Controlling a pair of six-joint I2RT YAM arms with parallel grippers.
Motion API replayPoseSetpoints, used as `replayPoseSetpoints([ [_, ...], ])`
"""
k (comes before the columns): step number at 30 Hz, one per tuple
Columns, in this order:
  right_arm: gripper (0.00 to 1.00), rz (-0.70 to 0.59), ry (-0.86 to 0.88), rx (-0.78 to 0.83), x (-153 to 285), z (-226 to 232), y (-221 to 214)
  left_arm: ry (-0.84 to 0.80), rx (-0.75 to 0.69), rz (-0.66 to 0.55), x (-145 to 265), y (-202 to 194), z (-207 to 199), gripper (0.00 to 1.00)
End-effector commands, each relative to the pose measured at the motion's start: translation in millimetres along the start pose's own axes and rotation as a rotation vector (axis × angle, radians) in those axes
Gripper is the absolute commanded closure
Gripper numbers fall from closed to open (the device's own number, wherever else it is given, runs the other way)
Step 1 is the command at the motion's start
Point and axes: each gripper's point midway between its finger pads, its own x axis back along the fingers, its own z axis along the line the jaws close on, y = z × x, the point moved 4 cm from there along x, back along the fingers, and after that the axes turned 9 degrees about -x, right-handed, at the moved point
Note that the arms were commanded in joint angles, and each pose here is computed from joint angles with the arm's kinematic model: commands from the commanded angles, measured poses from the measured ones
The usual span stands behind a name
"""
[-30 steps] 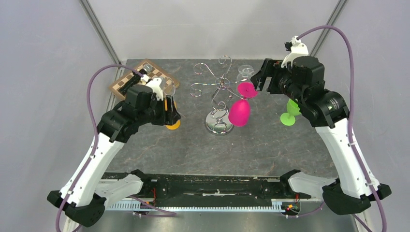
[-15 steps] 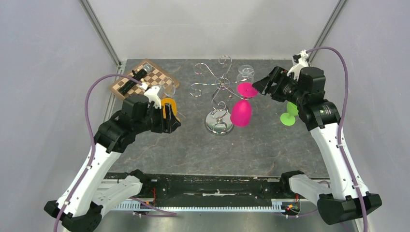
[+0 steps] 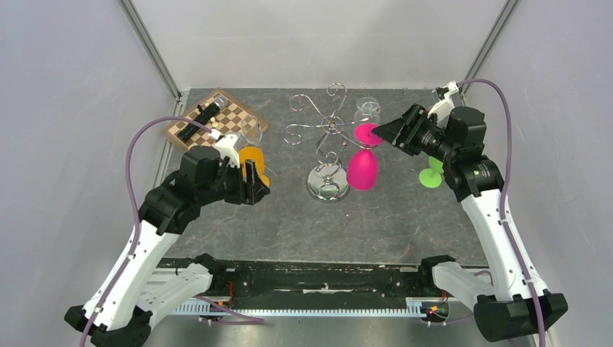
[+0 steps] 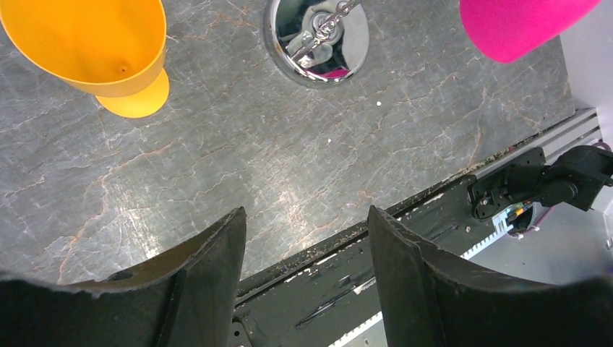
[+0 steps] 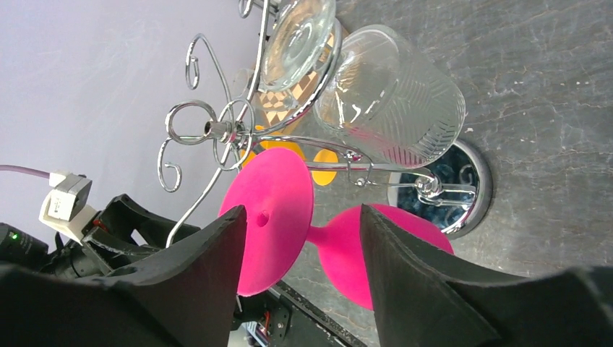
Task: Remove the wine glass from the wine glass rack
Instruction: Pick up the wine glass from the wine rack.
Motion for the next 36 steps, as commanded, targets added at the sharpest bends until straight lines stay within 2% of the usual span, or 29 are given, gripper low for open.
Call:
replayPoseSetpoints([
  [1,0.42,-0.012,0.096,-0.006,8.3,18.7,2.7,-0.041,0.019,-0.021,4.6,0.3,-6.2,0.31],
  [8,0.55,-0.027,0.117,-0.015,14.5,25.7,3.7,-0.040,0.019,-0.026,8.4,-0.7,-6.3,0.31],
  [19,0.83,-0.022,0.146,-0.032,17.8,28.0,-0.2,-0.034,0.020,-0.037,14.7,-1.4,-6.0,0.31],
  [27,0.87,-0.018,0.180,-0.051,19.0,33.1,-1.2,-0.028,0.019,-0.043,19.6,-1.2,-5.7,0.31],
  [31,1.00,-0.018,0.189,-0.060,19.7,34.9,-1.2,-0.023,0.019,-0.047,21.3,-1.9,-5.1,0.31],
  [36,1.00,-0.036,0.205,-0.061,25.1,41.3,1.1,-0.021,0.021,-0.047,24.0,-3.4,-5.0,0.31],
])
